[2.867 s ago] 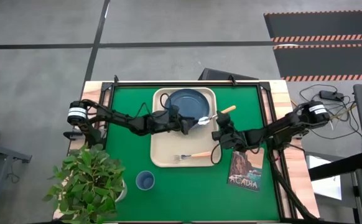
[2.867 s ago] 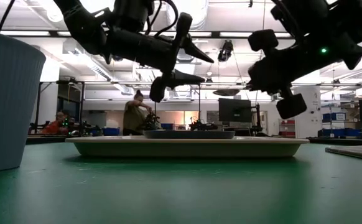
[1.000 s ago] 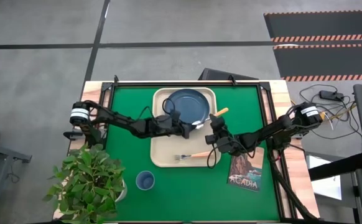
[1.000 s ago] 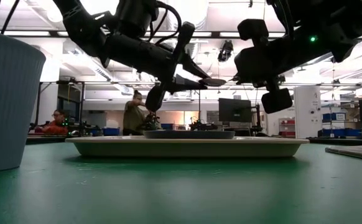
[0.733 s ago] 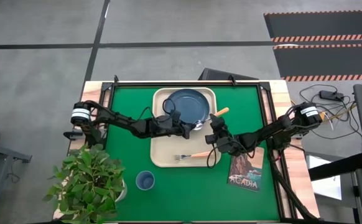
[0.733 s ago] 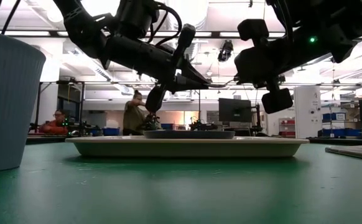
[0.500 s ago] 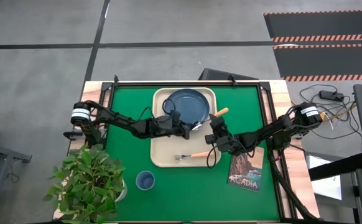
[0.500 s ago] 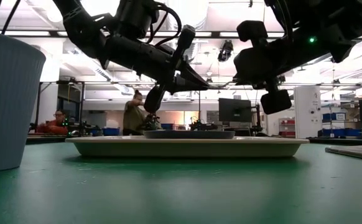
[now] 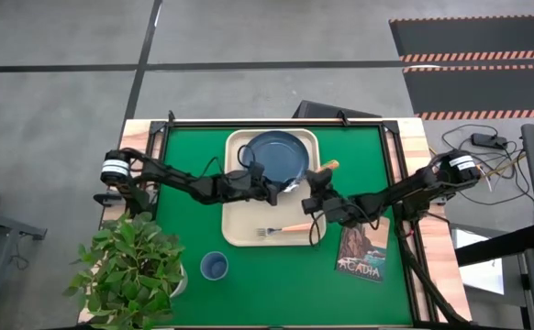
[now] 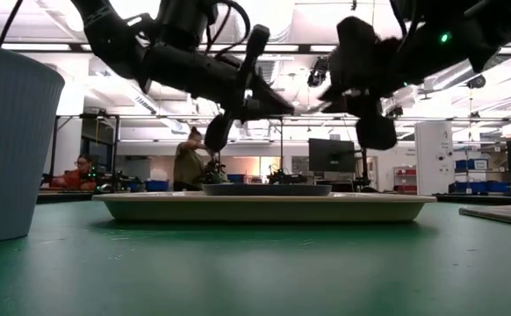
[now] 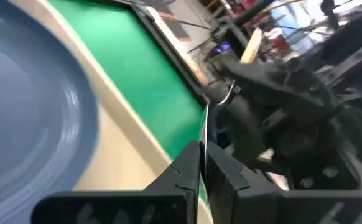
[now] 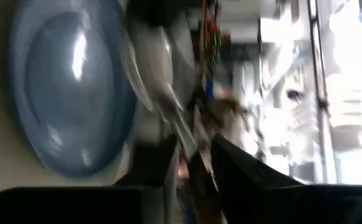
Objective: Pick and place plate/cup/fork/spoon on tray
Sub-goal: Put the orange spoon on the white tray to the left side of the blue plate
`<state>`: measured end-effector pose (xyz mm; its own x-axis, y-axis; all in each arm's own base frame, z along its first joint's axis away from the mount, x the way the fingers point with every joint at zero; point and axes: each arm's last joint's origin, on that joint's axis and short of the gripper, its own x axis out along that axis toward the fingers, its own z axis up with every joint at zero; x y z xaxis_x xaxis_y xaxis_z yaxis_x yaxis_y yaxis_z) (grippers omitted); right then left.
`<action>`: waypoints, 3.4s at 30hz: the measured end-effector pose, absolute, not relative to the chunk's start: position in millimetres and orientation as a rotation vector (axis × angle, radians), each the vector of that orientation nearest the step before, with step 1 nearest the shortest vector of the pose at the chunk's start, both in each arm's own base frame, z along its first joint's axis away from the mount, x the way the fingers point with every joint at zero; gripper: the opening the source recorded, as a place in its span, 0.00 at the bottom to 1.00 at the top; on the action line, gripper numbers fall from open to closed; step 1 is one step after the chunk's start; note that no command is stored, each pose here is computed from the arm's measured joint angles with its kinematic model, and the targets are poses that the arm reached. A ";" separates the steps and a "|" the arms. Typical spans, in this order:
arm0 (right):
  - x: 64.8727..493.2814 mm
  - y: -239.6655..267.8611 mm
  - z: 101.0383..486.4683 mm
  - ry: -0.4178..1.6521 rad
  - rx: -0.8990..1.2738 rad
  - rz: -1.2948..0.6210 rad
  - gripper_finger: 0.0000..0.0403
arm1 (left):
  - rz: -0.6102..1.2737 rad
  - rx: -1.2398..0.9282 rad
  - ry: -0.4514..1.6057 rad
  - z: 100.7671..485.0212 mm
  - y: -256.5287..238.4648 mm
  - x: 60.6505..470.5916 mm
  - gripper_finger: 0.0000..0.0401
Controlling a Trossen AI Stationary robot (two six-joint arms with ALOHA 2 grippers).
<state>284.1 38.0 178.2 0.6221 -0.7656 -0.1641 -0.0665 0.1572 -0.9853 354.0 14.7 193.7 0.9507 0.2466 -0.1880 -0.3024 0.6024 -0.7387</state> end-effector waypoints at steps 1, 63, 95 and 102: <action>284.2 38.4 179.9 0.762 -1.320 -0.569 0.23 | 0.313 -0.867 0.067 194.6 13.9 352.2 0.00; 197.0 31.8 273.6 0.239 -0.255 -0.310 0.36 | 0.457 -0.896 0.381 154.4 -9.7 279.5 0.00; 193.8 30.7 271.1 0.241 -0.266 -0.319 0.35 | 0.491 -1.044 0.454 131.9 -11.4 291.8 0.00; 193.8 30.7 271.1 0.241 -0.264 -0.319 0.35 | 0.489 -1.045 0.451 132.1 -11.5 291.9 0.08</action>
